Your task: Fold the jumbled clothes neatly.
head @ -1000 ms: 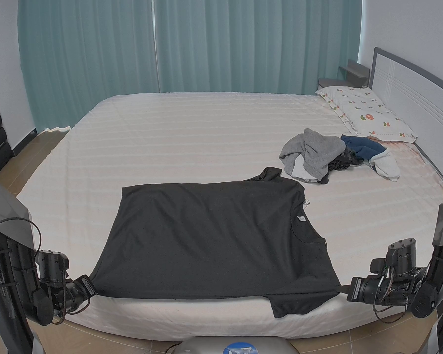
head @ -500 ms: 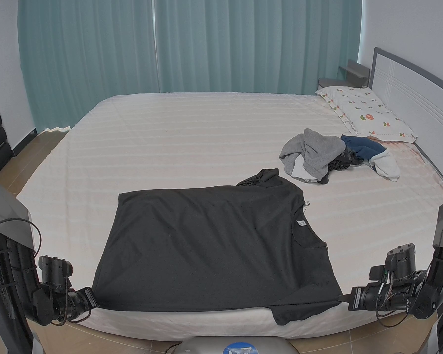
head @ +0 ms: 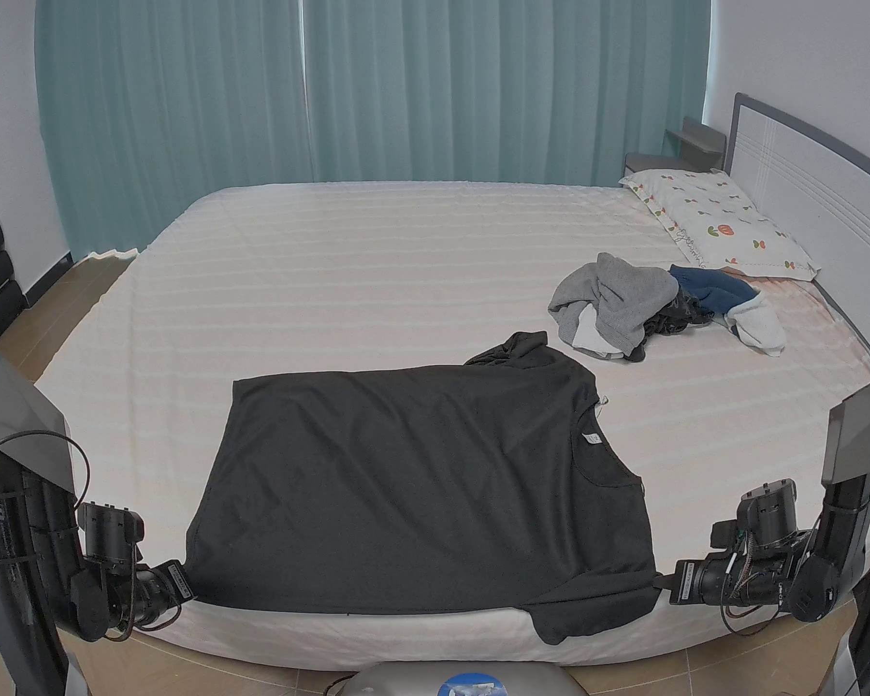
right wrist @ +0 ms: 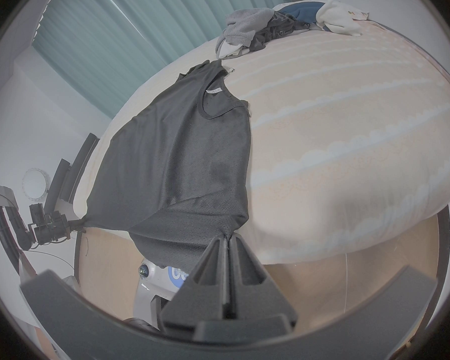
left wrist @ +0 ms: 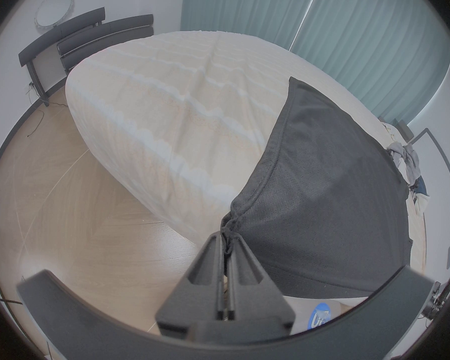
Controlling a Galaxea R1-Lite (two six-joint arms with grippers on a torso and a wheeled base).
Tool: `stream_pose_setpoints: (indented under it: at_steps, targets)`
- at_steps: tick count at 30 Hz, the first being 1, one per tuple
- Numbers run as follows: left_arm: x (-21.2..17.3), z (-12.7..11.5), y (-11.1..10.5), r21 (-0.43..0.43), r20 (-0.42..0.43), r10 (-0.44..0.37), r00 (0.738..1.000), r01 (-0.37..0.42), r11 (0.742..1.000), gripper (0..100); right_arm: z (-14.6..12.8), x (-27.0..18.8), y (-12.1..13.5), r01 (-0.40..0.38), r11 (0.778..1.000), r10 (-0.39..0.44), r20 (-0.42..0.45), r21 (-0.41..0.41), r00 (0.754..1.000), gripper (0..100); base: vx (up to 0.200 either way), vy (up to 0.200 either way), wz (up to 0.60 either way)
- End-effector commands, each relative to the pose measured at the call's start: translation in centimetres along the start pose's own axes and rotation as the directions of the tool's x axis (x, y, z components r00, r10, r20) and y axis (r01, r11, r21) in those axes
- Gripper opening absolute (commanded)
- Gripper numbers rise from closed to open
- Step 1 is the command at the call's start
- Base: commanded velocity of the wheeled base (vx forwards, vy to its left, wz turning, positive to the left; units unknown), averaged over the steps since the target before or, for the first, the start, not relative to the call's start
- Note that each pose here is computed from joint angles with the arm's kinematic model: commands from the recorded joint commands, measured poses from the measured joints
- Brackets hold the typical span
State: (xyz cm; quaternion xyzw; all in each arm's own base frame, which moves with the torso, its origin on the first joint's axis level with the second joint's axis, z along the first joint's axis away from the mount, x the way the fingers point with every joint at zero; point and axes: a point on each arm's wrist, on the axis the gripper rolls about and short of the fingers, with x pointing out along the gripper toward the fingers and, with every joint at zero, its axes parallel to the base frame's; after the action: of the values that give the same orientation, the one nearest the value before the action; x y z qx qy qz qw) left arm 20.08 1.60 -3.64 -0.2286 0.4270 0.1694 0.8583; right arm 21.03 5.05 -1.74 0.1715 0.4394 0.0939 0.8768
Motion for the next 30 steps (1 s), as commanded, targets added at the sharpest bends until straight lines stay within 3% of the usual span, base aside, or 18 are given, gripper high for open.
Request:
stream_pose_setpoints:
  at_steps: [1,2,3,10,15,22,26,27,30]
  targets:
    - [0.1,-0.6,0.3,0.000,-0.032,0.015,0.999,-0.015,1.000,100,-0.3,1.0,-0.2,0.008,1.000,-0.008,-0.028,0.001,1.000,0,0.000,0.000,0.00]
    - [0.0,-0.6,0.3,-0.001,-0.031,0.014,0.999,-0.014,1.000,100,-0.2,1.0,-0.2,0.005,1.000,-0.005,-0.021,0.000,1.000,0,0.000,0.000,0.00]
    - [0.0,-0.6,0.3,-0.001,-0.031,0.014,0.999,-0.014,1.000,100,-0.2,1.0,-0.1,0.004,1.000,-0.004,-0.018,0.000,1.000,100,0.000,0.000,0.00]
    - [-0.1,-0.3,0.1,-0.004,-0.008,0.001,1.000,-0.001,1.000,100,2.2,0.4,0.3,-0.029,1.000,0.029,0.113,0.005,0.993,100,0.000,0.000,0.00]
    - [-0.1,0.1,-0.1,-0.017,0.017,-0.024,1.000,0.024,1.000,100,2.6,0.9,0.2,-0.033,0.999,0.032,0.118,0.007,0.992,100,0.000,0.000,0.00]
    - [0.0,0.9,-0.6,-0.103,0.085,-0.090,0.992,0.099,0.990,100,3.5,3.2,0.1,-0.033,0.999,0.031,0.127,0.014,0.991,100,0.000,0.000,0.00]
    - [-0.3,1.0,-0.7,-0.104,0.074,-0.144,0.987,0.151,0.983,100,3.2,4.2,-0.2,-0.024,0.999,0.021,0.098,0.021,0.995,100,0.000,0.000,0.00]
    - [-0.3,1.1,-0.7,-0.106,0.068,-0.163,0.984,0.170,0.980,100,3.0,4.4,-0.3,-0.023,0.999,0.021,0.090,0.025,0.996,0,0.000,0.000,0.00]
    - [-0.4,1.2,-0.6,-0.124,0.070,-0.177,0.982,0.185,0.975,100,3.0,4.8,-0.4,-0.025,0.998,0.020,0.094,0.053,0.995,0,0.000,0.000,0.00]
